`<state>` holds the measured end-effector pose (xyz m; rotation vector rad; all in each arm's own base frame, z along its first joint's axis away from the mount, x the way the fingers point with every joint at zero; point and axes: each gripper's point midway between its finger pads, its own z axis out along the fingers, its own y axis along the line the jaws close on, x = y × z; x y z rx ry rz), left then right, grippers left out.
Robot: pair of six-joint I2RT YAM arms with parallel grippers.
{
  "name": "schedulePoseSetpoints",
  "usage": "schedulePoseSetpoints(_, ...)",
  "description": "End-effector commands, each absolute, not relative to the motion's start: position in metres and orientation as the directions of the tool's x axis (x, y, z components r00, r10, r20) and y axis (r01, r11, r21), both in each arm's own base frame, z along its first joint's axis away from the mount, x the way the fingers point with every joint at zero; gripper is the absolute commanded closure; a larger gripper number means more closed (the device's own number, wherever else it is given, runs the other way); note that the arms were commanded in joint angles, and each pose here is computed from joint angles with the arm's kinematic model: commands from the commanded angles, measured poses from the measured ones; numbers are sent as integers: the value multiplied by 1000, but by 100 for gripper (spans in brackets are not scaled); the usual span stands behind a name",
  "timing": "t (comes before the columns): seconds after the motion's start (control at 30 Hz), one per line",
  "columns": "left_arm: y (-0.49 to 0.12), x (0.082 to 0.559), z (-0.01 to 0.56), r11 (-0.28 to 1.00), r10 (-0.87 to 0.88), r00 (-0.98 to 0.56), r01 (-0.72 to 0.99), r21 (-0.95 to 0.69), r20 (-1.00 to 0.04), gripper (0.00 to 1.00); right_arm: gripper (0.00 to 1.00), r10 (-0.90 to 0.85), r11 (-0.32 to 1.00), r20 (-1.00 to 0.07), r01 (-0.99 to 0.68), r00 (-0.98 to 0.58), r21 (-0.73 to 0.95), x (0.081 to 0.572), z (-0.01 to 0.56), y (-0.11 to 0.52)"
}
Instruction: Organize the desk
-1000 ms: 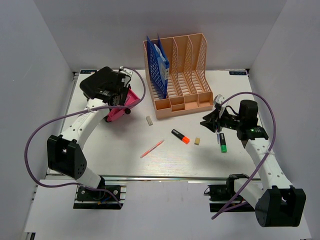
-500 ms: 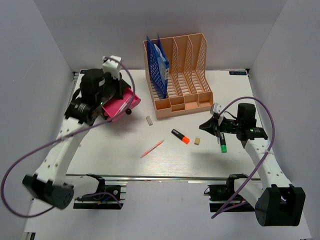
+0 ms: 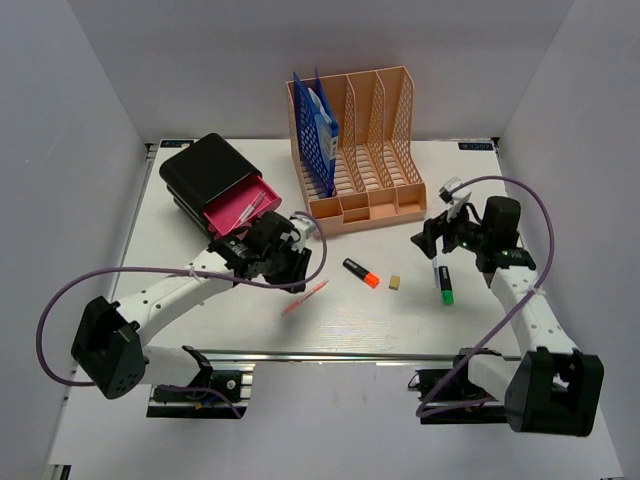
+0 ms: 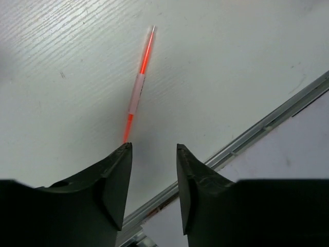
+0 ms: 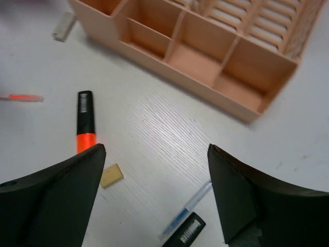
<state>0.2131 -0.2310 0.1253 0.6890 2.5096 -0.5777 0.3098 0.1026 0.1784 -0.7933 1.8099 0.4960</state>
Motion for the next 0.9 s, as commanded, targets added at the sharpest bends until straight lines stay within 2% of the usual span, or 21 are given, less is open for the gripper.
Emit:
schedulePoseSetpoints(0.0,-221,217,123,839,359,-747,521,-157,-560,48,18,-184,827,-920,-560,-346,45,341,187,76)
schedulePoseSetpoints(0.07,-225,216,124,824,380,-727,547,-149,-572,46,30,-184,819,-903,-569,-389,78,343,175,76)
schedulePoseSetpoints(0.1,-228,216,130,814,378,-716,559,-158,-586,46,45,-256,731,-896,-679,-362,65,331,170,90)
schedulePoseSetpoints(0.17,-234,214,160,769,368,-654,614,-179,-661,45,49,-355,541,-905,-841,-235,6,306,173,114)
schedulePoseSetpoints(0.2,-235,214,177,750,346,-628,631,-196,-697,44,49,-425,342,-903,-935,-66,-93,284,177,129)
schedulePoseSetpoints(0.27,-224,209,218,750,255,-573,626,-215,-779,35,46,-455,169,-887,-971,75,-169,269,181,157)
schedulePoseSetpoints(0.33,-200,207,252,811,123,-531,540,-223,-839,24,37,-522,67,-837,-970,165,-233,275,176,167)
schedulePoseSetpoints(0.37,-192,203,259,825,86,-527,514,-237,-845,13,35,-556,-33,-800,-968,226,-250,267,168,191)
schedulePoseSetpoints(0.43,-172,194,266,860,4,-544,430,-275,-839,6,31,-595,-108,-759,-962,264,-250,273,152,208)
schedulePoseSetpoints(0.5,-153,177,267,872,-36,-560,387,-299,-828,3,22,-614,-228,-723,-948,317,-221,259,129,243)
schedulePoseSetpoints(0.57,-136,166,269,883,-114,-565,320,-344,-817,3,18,-602,-298,-695,-918,393,-261,258,124,266)
schedulePoseSetpoints(0.6,-128,158,264,888,-141,-586,281,-363,-798,3,18,-597,-365,-678,-897,430,-248,248,111,282)
schedulePoseSetpoints(0.67,-116,150,259,890,-183,-580,246,-384,-794,3,17,-590,-405,-641,-867,491,-291,255,109,298)
schedulePoseSetpoints(0.77,-99,129,261,843,-295,-522,253,-475,-800,3,17,-575,-460,-638,-847,512,-266,256,97,330)
schedulePoseSetpoints(0.83,-95,124,256,828,-329,-518,243,-505,-789,2,19,-551,-482,-635,-828,541,-286,258,104,352)
schedulePoseSetpoints(0.87,-94,122,248,829,-328,-528,236,-507,-783,2,20,-557,-507,-631,-823,540,-257,257,89,359)
